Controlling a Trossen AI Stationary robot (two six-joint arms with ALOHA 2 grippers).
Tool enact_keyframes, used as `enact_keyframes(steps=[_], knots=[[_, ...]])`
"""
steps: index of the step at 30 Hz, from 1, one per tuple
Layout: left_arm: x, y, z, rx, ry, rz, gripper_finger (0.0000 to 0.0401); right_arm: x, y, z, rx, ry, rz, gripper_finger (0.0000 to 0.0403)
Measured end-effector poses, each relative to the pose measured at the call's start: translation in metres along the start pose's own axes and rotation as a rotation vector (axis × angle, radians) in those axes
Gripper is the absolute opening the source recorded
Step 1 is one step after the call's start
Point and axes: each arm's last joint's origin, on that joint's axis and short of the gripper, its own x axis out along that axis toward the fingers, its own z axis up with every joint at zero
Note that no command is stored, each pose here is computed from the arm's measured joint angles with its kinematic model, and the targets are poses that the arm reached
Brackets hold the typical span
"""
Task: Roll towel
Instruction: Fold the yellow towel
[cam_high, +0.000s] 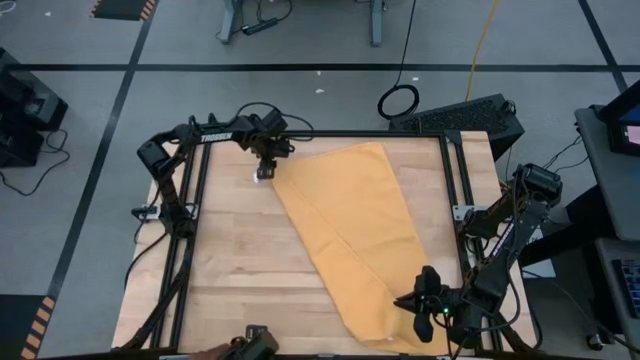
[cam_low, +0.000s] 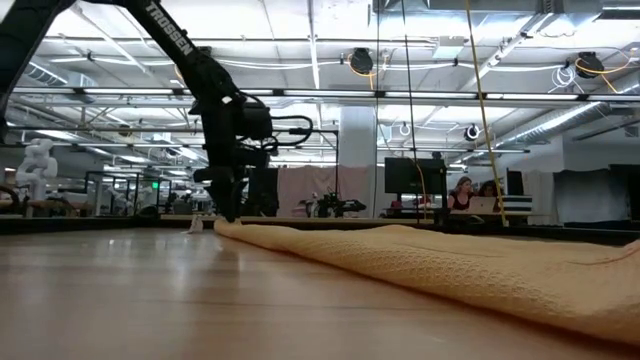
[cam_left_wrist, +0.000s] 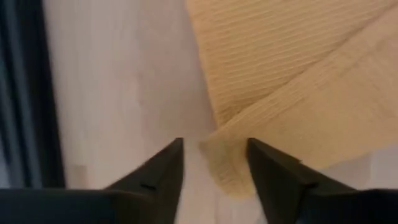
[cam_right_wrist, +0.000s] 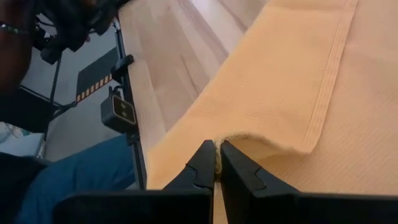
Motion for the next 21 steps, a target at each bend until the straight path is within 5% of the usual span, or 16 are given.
enact_keyframes(steps=[5, 12, 21], knots=[[0.0, -0.006, -0.001, 0.009, 0.01, -0.054, 0.0022, -0.002, 0.001, -0.003, 0.047, 0.055, 0.011, 0.0004], [-0.014, -0.008, 0.004, -0.015, -0.014, -0.011, 0.0005, -0.004, 0.001, -0.006, 0.042, 0.07, 0.02, 0.0004], [-0.102, -0.009, 0.014, -0.019, -0.259, 0.282, 0.0003, 0.002, 0.002, 0.005, 0.059, -0.087, 0.006, 0.0004]])
